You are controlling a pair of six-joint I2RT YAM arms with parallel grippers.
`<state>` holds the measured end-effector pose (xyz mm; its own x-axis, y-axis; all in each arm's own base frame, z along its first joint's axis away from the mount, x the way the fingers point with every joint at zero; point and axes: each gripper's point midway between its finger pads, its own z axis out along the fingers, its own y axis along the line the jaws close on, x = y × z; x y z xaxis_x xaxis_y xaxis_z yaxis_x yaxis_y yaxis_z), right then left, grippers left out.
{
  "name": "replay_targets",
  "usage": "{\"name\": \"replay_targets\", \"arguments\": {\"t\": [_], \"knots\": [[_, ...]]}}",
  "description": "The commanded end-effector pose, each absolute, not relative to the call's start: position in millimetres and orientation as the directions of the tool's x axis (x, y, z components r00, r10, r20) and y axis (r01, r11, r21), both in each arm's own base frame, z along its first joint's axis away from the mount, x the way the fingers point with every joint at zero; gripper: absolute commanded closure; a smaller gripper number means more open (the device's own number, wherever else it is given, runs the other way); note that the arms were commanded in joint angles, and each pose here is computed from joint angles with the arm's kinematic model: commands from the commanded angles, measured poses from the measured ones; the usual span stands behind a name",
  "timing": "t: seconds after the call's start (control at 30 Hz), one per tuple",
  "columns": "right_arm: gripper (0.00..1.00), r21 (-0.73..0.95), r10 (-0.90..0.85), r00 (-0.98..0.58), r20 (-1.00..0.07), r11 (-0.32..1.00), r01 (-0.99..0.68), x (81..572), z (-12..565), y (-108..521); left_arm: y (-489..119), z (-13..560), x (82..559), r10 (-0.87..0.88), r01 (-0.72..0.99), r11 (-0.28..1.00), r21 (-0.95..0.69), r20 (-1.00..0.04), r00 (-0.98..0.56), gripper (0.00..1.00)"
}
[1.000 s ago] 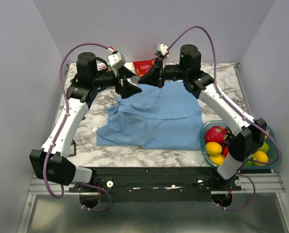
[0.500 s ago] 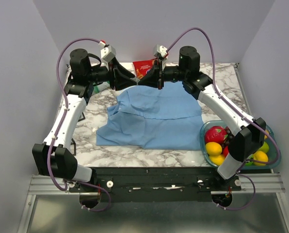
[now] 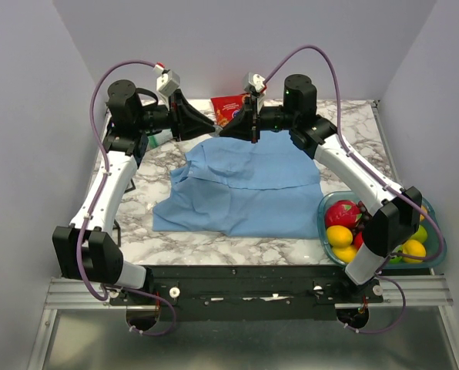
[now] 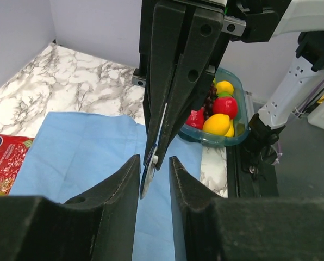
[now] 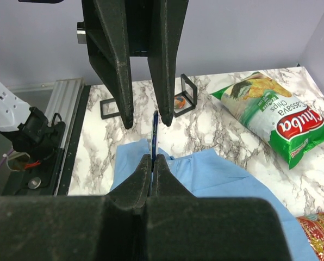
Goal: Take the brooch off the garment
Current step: Close the brooch.
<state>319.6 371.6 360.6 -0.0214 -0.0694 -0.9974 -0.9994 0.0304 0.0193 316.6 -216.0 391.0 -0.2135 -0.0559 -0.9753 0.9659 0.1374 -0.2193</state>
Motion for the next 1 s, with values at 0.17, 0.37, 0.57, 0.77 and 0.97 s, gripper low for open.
{"name": "replay_targets", "arguments": {"t": [0.17, 0.37, 0.57, 0.77, 0.97], "knots": [[1.00, -0.009, -0.055, 0.008, -0.998, 0.026, -1.000, 314.0, 371.0, 369.2, -215.4, 380.5, 322.0, -0.024, 0.965, 0.157, -0.209, -0.978, -0.208, 0.93], [0.95, -0.011, -0.060, 0.008, -0.998, 0.040, -0.999, 317.2, 368.6, 368.7, -212.5, 380.6, 322.9, 0.005, 0.972, 0.172, -0.159, -0.987, -0.162, 1.00], [0.37, 0.015, -0.057, -0.026, -0.998, 0.189, -0.982, 334.1, 373.8, 339.7, -150.5, 296.1, 294.9, 0.522, 0.981, 0.184, 0.054, -0.851, -0.051, 1.00], [0.00, 0.122, -0.080, -0.159, -0.984, 0.347, -0.930, 360.1, 341.0, 300.4, -41.4, 191.0, 220.4, 0.876, 0.957, 0.286, -0.039, -0.395, -0.278, 1.00], [0.00, 0.158, -0.107, -0.225, -0.968, 0.434, -0.887, 368.5, 318.2, 288.6, 0.0, 159.6, 170.8, 0.908, 0.925, 0.379, -0.014, -0.184, -0.375, 1.00]]}}
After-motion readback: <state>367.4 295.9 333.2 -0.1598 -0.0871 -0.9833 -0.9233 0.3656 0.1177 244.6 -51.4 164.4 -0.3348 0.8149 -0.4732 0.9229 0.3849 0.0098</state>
